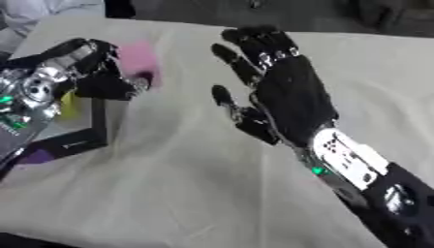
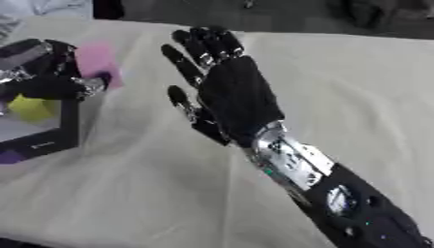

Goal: Pick up the objects with one hand, pass them to the other hand, and then place them into the box on the other side of the table.

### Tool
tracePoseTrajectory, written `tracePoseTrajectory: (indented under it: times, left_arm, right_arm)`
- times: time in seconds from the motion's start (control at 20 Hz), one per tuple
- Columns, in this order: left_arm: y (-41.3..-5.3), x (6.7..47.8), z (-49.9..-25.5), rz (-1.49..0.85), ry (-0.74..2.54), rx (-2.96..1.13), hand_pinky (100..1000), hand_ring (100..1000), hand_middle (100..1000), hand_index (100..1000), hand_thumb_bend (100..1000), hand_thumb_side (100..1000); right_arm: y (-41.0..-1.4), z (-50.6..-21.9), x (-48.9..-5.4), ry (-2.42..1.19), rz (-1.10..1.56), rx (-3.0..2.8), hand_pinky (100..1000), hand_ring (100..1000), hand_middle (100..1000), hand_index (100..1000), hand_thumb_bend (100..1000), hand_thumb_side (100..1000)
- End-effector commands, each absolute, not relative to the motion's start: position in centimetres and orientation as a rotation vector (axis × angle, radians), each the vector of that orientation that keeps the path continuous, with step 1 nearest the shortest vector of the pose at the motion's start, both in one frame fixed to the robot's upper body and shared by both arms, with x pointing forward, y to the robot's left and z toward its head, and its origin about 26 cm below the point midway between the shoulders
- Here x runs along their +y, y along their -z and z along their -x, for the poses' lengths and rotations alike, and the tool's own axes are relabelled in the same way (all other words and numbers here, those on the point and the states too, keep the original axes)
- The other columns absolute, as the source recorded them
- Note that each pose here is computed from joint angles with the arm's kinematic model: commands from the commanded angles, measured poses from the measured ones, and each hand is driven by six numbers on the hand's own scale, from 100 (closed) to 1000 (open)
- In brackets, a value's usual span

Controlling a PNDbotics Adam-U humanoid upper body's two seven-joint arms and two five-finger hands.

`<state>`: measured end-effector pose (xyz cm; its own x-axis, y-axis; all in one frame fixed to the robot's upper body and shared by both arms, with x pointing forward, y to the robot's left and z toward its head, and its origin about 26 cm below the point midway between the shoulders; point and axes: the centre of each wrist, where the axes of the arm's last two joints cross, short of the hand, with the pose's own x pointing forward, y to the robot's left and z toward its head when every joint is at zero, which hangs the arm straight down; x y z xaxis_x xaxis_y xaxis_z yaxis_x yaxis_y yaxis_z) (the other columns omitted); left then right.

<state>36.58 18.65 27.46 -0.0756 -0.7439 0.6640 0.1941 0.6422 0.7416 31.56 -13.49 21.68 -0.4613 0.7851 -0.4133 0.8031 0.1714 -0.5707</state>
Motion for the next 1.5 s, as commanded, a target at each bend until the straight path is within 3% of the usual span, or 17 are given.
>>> tracePoseTrajectory:
  times: [0.05,0.65,0.9,1.1,1.5]
  left_arm:
    - [-28.6,21.0,-36.9,-0.552,0.758,-1.465,783,543,409,390,100,307]
    - [-27.3,27.2,-37.6,-0.691,0.579,-1.410,786,556,416,419,100,319]
    - [-26.7,28.7,-38.0,-0.735,0.532,-1.383,792,580,450,471,100,350]
    - [-26.2,29.9,-38.3,-0.780,0.491,-1.360,801,594,487,538,100,317]
    - [-25.2,32.0,-38.9,-0.851,0.418,-1.308,814,614,521,583,100,280]
  right_arm:
    - [-23.2,-31.2,-14.5,1.147,-1.640,2.352,773,784,777,806,274,228]
    - [-25.1,-31.2,-19.6,1.058,-1.936,2.309,772,780,771,800,289,171]
    - [-25.9,-30.8,-21.3,0.941,-2.067,2.281,770,778,769,798,289,180]
    - [-26.3,-30.6,-22.2,0.878,-2.128,2.259,769,777,768,797,289,186]
    - [-26.6,-30.4,-22.9,0.833,-2.176,2.236,769,777,769,798,289,193]
